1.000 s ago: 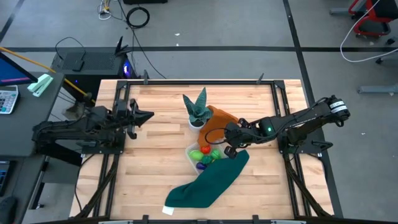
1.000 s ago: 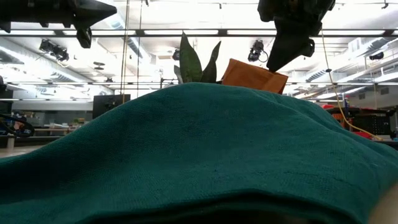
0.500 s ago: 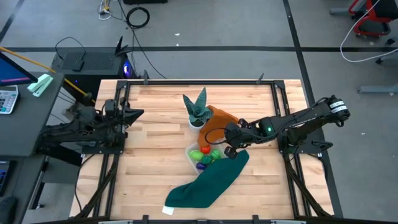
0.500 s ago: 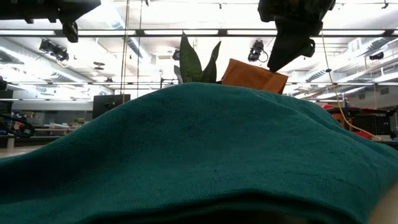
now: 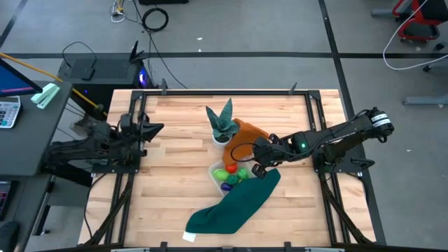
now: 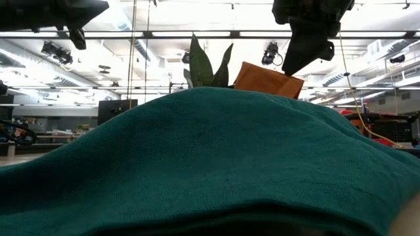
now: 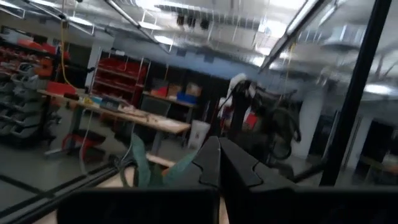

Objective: Pick and placing Produce into tupperware
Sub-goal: Return to Home Position

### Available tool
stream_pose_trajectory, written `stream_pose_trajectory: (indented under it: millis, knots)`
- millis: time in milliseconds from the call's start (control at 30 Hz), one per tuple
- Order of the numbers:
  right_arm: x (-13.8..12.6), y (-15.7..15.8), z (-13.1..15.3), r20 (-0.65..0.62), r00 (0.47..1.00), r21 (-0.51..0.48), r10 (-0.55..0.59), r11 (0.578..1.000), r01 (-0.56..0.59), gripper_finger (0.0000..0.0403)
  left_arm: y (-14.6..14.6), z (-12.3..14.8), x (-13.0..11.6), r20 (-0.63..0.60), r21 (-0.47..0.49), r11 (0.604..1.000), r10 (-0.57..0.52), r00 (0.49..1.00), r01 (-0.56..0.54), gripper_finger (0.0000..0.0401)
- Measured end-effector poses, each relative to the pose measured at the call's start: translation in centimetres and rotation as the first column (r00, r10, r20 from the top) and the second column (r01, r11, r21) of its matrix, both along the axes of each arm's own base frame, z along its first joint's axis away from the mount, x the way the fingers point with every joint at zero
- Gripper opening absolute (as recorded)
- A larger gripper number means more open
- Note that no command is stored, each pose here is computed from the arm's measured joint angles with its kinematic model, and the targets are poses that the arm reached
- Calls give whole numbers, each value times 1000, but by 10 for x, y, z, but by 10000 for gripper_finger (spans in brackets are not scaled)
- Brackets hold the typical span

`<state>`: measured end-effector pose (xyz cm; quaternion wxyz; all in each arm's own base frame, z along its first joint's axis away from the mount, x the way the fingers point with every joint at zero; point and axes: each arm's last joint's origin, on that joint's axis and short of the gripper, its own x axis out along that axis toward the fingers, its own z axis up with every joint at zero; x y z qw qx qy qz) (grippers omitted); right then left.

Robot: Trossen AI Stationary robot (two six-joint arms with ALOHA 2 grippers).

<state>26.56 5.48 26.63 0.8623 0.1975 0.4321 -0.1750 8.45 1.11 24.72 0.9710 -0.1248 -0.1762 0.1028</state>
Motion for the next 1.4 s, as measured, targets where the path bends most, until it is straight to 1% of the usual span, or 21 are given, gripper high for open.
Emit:
stream_pose_trajectory:
  millis: [67,333,433,600,733,900,1000,1100,1167,1300,1400]
  knots:
    - [0,0,0,1,1000,3,-4,1000,4,34,0,-6,2,20,-13,1000,-6,1000,6,9]
    - [0,0,0,3,1000,15,-22,1000,22,34,-1,-21,7,-4,-39,997,-70,998,70,7]
    - [0,0,0,3,1000,16,-22,1000,22,34,-1,-25,8,-15,-42,997,-71,997,70,12]
    - [0,0,0,4,1000,19,-27,999,27,34,-1,-38,11,-11,-51,996,-74,997,74,5]
    - [0,0,0,6,999,28,-40,999,40,34,-1,-43,12,-3,-70,994,-81,997,80,12]
    - [-4,-1,4,18,998,47,-66,997,65,34,-1,-51,14,-25,-84,993,-84,996,82,4]
    - [-17,-5,10,-8,992,27,-125,992,126,32,-1,-54,15,-23,-124,988,-97,995,93,9]
    - [-40,-12,23,-7,980,-10,-199,980,199,26,-1,-54,15,-20,-132,987,-100,995,97,16]
    - [-56,-16,34,22,971,-29,-238,971,239,19,-1,-54,15,-20,-131,987,-100,995,96,16]
    - [-88,-25,54,119,943,-35,-311,948,317,7,-1,-55,15,-21,-140,984,-113,993,109,5]
    - [-108,-32,56,189,915,-36,-357,928,370,1,-1,-55,15,-19,-145,982,-123,992,119,7]
